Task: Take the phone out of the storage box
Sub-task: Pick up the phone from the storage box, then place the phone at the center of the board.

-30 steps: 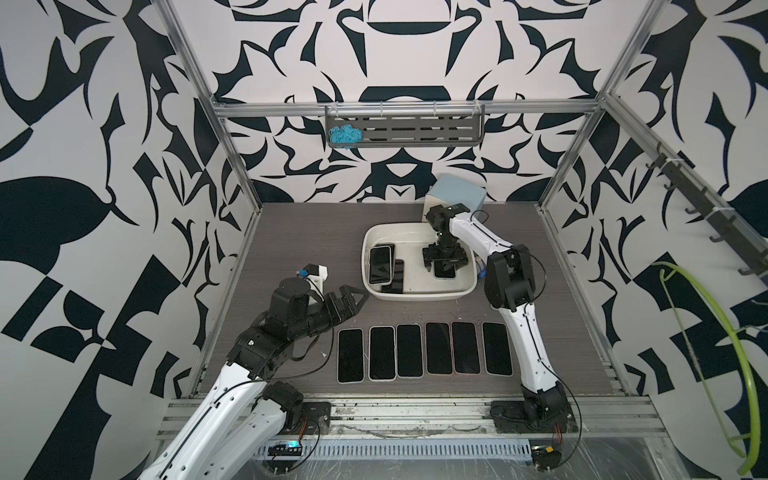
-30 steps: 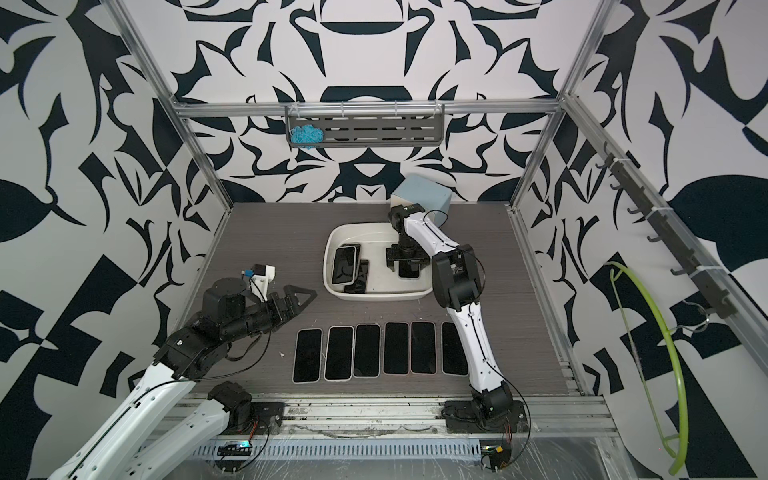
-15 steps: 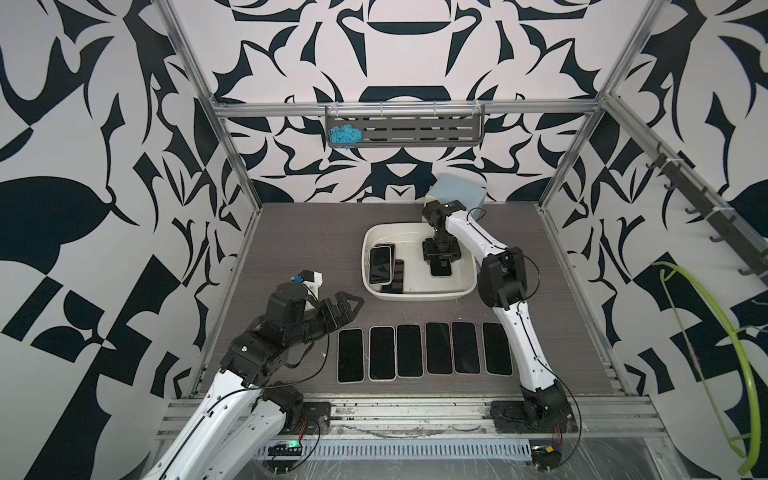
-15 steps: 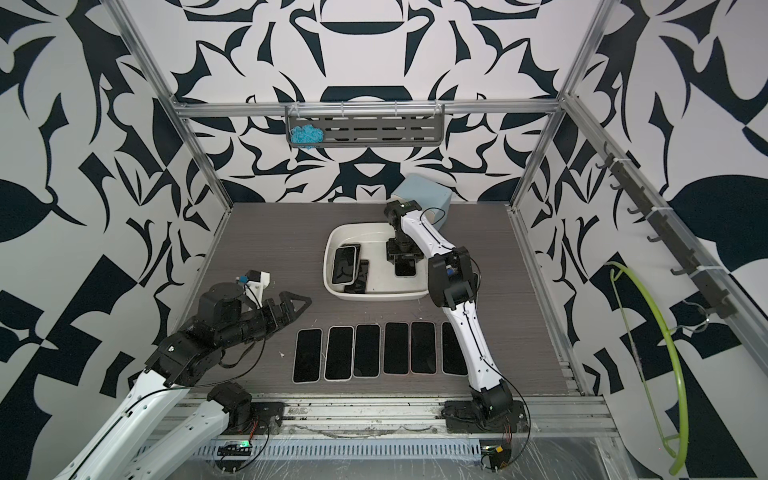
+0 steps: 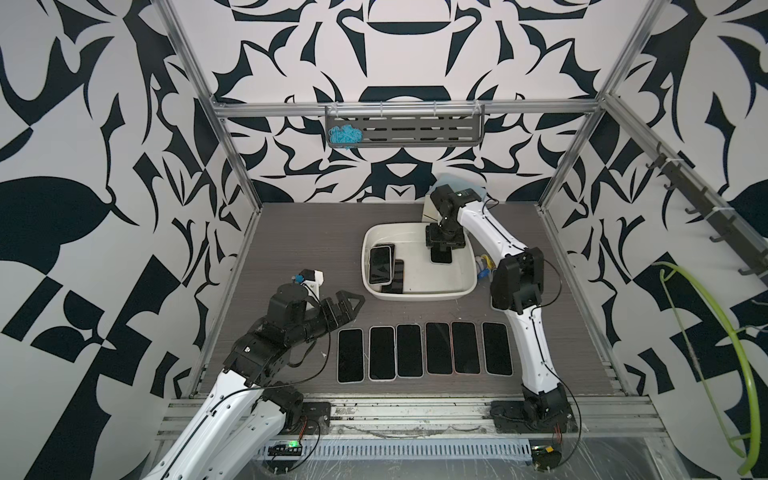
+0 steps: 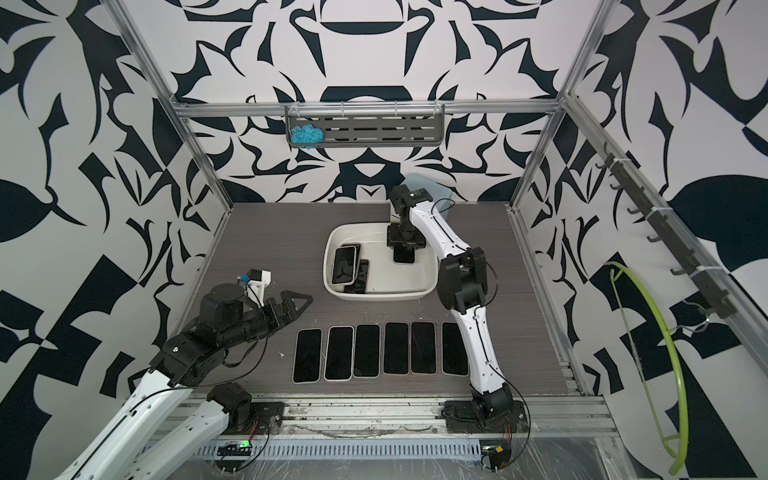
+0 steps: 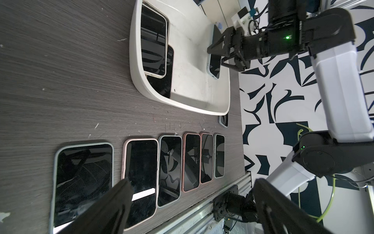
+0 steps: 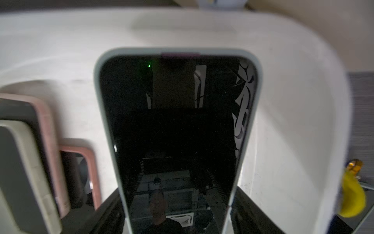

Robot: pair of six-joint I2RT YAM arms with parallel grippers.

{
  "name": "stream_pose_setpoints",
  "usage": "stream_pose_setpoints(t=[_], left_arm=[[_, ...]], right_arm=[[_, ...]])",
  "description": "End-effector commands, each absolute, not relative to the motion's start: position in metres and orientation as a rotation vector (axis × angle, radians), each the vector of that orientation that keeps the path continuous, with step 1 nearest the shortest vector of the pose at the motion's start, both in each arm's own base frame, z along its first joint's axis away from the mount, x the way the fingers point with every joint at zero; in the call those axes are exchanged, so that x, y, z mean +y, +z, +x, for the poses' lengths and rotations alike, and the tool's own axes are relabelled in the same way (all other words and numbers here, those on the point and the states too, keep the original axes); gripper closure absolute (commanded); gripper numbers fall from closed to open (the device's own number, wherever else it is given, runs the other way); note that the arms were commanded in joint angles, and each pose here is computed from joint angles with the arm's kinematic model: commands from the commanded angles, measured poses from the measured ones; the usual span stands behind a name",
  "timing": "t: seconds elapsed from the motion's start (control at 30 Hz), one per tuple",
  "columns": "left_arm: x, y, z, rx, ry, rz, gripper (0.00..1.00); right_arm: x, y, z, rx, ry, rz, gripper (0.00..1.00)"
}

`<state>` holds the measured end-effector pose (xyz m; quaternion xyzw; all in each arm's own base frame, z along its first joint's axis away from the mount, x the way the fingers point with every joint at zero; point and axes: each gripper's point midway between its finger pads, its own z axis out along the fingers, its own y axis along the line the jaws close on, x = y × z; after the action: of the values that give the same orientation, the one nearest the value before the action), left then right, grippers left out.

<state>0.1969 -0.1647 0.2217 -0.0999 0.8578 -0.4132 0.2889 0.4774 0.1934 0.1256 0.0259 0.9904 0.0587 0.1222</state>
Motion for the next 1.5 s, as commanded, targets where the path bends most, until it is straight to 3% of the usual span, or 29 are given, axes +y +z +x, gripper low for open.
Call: stream_pose_setpoints(t=[0.0, 0.3, 0.77, 1.07, 1.47], left_arm=[[-0.169, 0.226, 0.201, 2.249, -1.125, -0.226, 0.0], [-0.195, 0.233, 0.221, 2.242, -1.193, -0.129, 0.0], [-0.218, 0.217, 0.243, 2.292, -1.229, -0.071, 0.0], [-0.218, 0.216, 0.244, 2.307, -1.213, -0.063, 0.0], [-0.211, 0.225, 0.244, 2.296, -1.162, -0.071, 0.0]], right_arm=[[0.187, 0.202, 0.473, 2.75, 0.297, 0.15, 0.33], [0.099, 0.23, 0.418, 2.724, 0.108, 0.27, 0.33], [-0.021, 0.154, 0.297, 2.799, -0.065, 0.551, 0.33], [-0.038, 0.09, 0.295, 2.939, -0.12, 0.464, 0.32], [-0.068, 0.04, 0.281, 3.021, -0.092, 0.726, 0.31]])
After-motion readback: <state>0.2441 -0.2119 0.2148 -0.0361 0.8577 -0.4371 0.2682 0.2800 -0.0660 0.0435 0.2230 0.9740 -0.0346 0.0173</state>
